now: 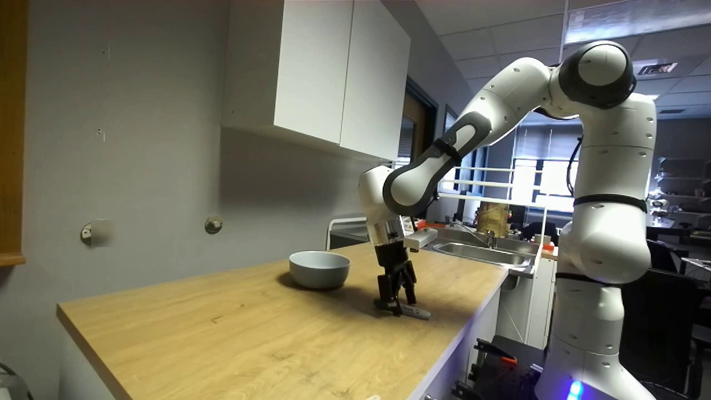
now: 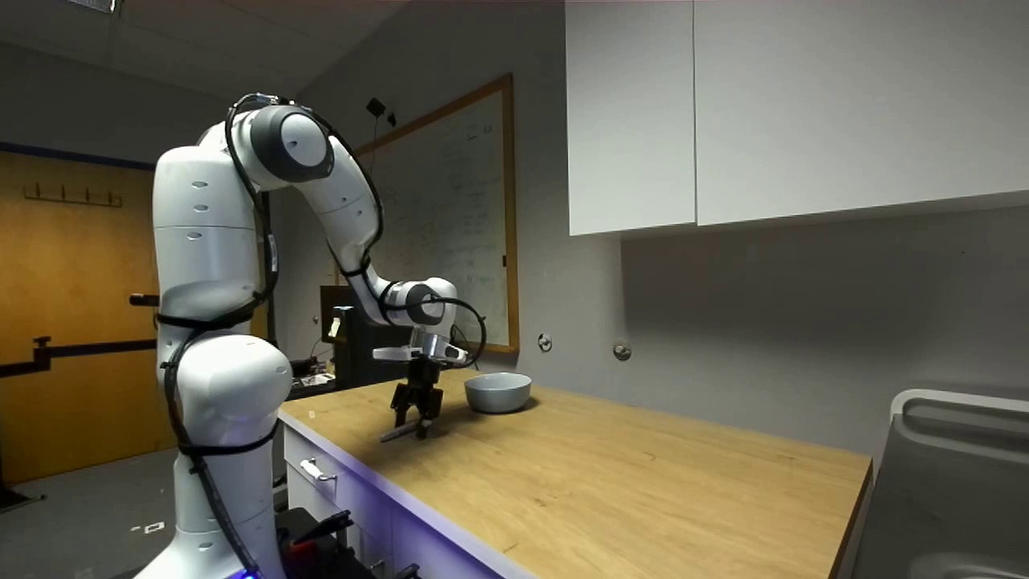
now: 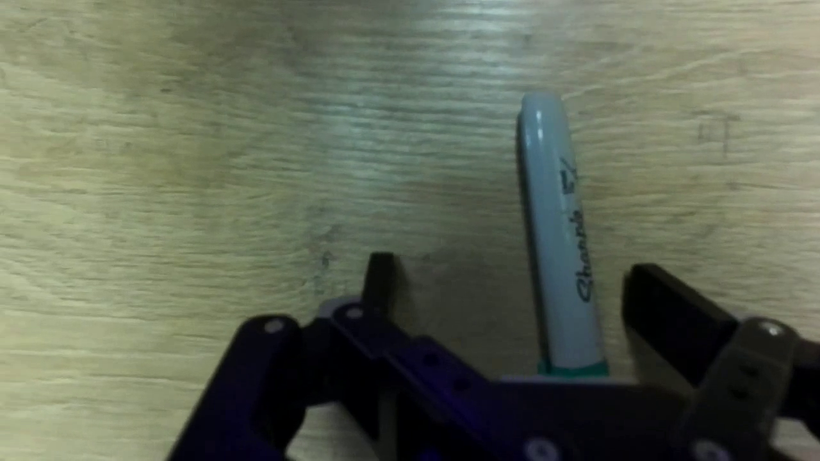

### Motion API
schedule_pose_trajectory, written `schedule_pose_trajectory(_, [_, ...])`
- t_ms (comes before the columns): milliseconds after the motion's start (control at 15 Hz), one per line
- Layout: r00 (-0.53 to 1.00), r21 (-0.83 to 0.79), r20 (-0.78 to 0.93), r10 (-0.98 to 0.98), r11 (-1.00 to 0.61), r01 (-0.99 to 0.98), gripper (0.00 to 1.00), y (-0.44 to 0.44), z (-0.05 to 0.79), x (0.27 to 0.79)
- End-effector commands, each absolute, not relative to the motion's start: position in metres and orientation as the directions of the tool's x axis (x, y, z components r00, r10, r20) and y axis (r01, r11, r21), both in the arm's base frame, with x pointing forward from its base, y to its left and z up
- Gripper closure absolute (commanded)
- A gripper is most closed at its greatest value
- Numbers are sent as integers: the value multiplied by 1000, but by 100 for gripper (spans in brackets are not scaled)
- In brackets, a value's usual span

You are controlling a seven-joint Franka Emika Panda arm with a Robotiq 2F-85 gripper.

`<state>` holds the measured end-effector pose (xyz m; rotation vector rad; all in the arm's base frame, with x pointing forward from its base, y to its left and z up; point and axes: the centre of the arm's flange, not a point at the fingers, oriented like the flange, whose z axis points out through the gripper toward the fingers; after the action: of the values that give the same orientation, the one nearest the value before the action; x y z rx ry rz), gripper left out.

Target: Place the green marker in the grey bowl

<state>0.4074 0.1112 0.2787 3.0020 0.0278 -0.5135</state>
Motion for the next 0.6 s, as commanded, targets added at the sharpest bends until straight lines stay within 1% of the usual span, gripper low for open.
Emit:
schedule_pose_trajectory(0, [939,126,-343,13,-990,60,39,102,275,411])
schedule_pose_trajectory(67, [938,134,-345,14,-989,64,45,102,277,410])
schedule_pose_trajectory(200, [938,145,-346,19,-987,73,62,103,280,409])
schedule_pose_trajectory(333, [937,151,-348,22,-985,80,75,106,284,409])
schedule_pose_trajectory(400, [937,156,-348,22,-984,81,84,106,285,408])
schedule_pose_trajectory(533, [938,164,-345,29,-982,91,90,110,290,406])
